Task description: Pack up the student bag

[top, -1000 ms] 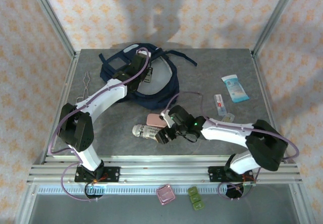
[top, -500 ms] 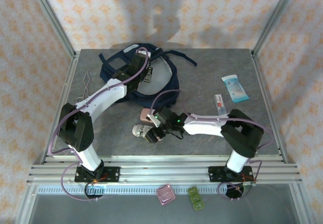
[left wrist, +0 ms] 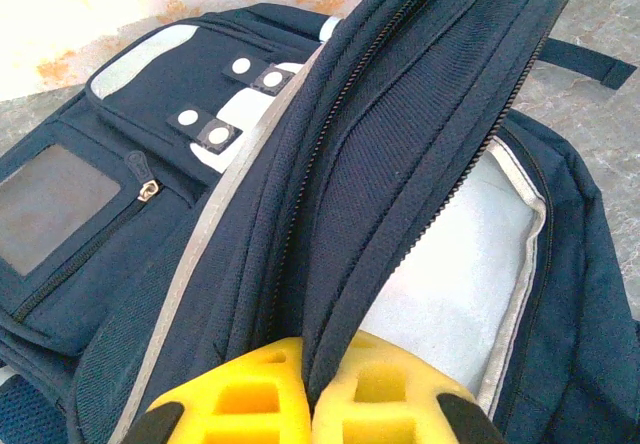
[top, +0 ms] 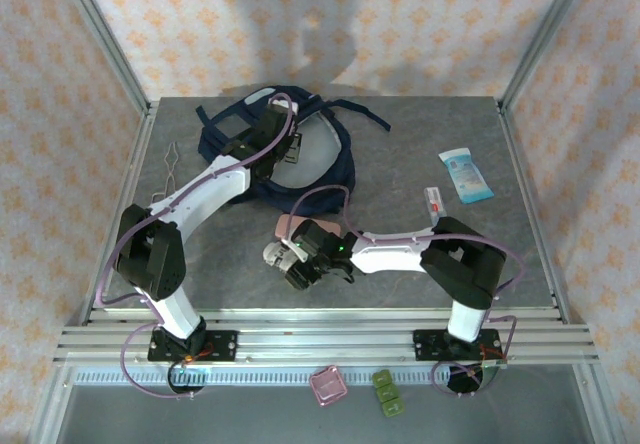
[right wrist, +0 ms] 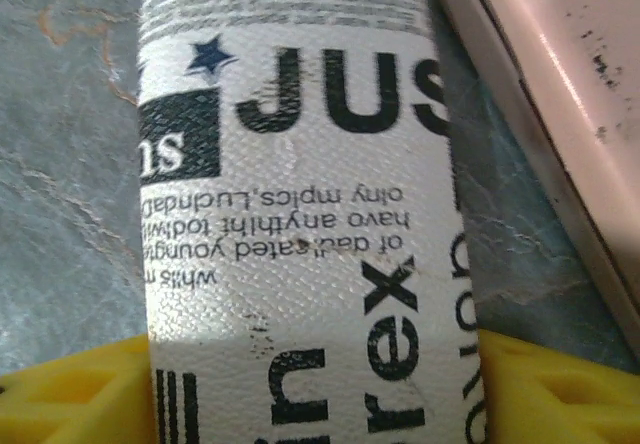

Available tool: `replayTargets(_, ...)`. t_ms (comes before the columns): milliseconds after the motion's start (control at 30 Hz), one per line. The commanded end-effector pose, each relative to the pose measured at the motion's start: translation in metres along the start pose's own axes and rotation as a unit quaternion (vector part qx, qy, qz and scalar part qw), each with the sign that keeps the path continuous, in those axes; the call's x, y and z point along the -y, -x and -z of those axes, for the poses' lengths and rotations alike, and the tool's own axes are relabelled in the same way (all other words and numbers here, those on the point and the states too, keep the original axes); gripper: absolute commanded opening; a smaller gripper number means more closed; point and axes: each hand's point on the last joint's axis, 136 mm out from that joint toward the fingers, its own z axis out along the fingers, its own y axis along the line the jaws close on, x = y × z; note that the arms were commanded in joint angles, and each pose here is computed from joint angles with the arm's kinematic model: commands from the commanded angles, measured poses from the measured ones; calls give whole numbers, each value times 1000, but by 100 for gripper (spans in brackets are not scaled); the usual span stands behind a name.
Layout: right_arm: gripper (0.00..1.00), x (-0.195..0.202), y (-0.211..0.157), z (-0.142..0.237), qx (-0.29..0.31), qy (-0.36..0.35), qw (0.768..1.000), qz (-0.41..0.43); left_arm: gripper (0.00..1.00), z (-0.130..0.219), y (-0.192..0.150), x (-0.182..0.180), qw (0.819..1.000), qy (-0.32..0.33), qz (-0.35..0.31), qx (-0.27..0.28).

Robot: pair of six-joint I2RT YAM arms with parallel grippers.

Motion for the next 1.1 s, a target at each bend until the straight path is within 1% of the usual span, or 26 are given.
replayTargets(0, 58, 7, -28, 1, -38, -21, 999, -13, 0, 5, 32, -2, 998, -8, 32, 50)
replayTargets(67, 47, 7, -21, 12, -20, -23, 999, -14, 0, 5, 32, -4, 998, -6, 33, 50)
replayTargets(133, 40, 5, -11, 24, -3, -23, 1000, -13, 0, 5, 33, -4, 998, -6, 34, 51)
replayTargets(233, 39, 3, 2, 48, 28, -21, 999, -12, 0, 5, 33, -7, 998, -5, 38, 51)
replayTargets(400, 38, 7, 27, 98, 89, -28, 995, -24, 0, 6, 36, -8, 997, -8, 47, 57)
replayTargets(500, 38, 28, 43, 124, 123, -29, 990, -60, 0, 7, 38, -7, 997, -13, 50, 61)
replayTargets(633, 38, 71, 68, 141, 161, -62, 981, -93, 0, 16, 48, -5, 995, -25, 63, 77)
replayTargets(733, 38, 107, 88, 137, 174, -82, 975, -114, 0, 24, 54, -5, 993, -32, 71, 86)
replayTargets(833, 38, 136, 110, 122, 174, -99, 972, -120, 0, 33, 60, -5, 991, -38, 81, 97)
replayTargets(933, 39, 150, 135, 100, 169, -91, 975, -111, 0, 41, 67, -6, 989, -44, 89, 109)
replayTargets(1067, 39, 166, 156, 67, 149, -79, 980, -103, 0, 51, 74, -6, 987, -51, 98, 118)
